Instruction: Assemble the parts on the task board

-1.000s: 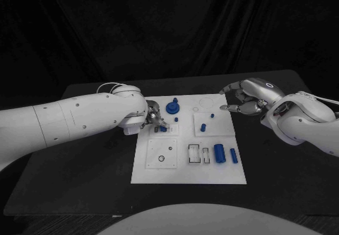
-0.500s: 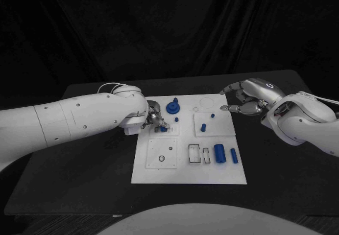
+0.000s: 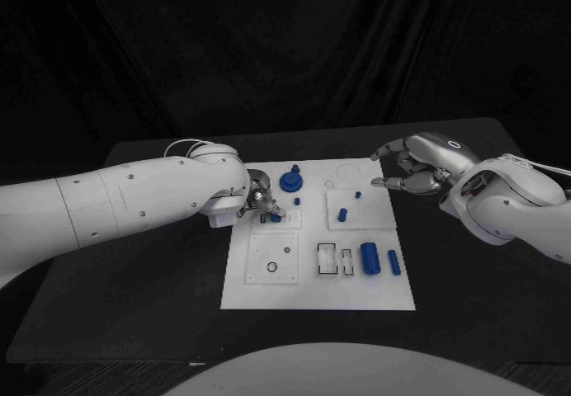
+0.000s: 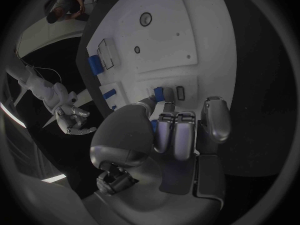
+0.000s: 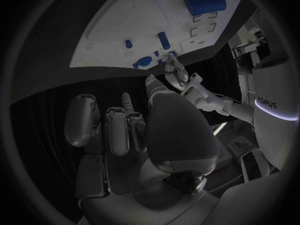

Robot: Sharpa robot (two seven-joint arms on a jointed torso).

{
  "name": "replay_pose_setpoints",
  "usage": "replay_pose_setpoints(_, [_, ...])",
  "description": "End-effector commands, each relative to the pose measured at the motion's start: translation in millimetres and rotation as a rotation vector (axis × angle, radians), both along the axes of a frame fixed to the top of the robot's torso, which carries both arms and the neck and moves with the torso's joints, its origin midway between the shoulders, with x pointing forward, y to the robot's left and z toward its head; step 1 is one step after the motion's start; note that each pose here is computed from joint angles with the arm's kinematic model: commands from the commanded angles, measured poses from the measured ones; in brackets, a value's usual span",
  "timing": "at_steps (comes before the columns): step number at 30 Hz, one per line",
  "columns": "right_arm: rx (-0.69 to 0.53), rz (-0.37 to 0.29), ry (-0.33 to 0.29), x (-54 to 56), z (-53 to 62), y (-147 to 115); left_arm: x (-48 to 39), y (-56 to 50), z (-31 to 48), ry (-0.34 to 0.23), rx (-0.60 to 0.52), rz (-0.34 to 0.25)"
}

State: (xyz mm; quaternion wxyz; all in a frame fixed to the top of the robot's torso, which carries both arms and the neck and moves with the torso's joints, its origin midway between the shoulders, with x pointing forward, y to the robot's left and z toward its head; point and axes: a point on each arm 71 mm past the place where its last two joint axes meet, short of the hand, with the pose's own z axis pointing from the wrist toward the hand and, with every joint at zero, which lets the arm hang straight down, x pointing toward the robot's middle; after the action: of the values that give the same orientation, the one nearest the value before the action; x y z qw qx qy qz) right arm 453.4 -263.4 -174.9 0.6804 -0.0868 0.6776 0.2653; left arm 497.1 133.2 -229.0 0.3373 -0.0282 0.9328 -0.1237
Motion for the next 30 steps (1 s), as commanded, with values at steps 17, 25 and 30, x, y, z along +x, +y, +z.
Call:
replay_pose_setpoints(17, [-0.002, -0.027, 0.038, 0.1, -6.1, -2.6, -6.8, 1.0, -8.1, 0.059, 0.038, -0.024])
replay_pose_setpoints(25, [-0.005, -0.028, 0.043, 0.4, -6.7, -2.4, -7.3, 2.1, -8.4, 0.066, 0.048, -0.024])
replay_pose_setpoints(30, [-0.006, -0.028, 0.045, 0.5, -7.0, -2.3, -7.1, 2.0, -8.5, 0.066, 0.048, -0.024])
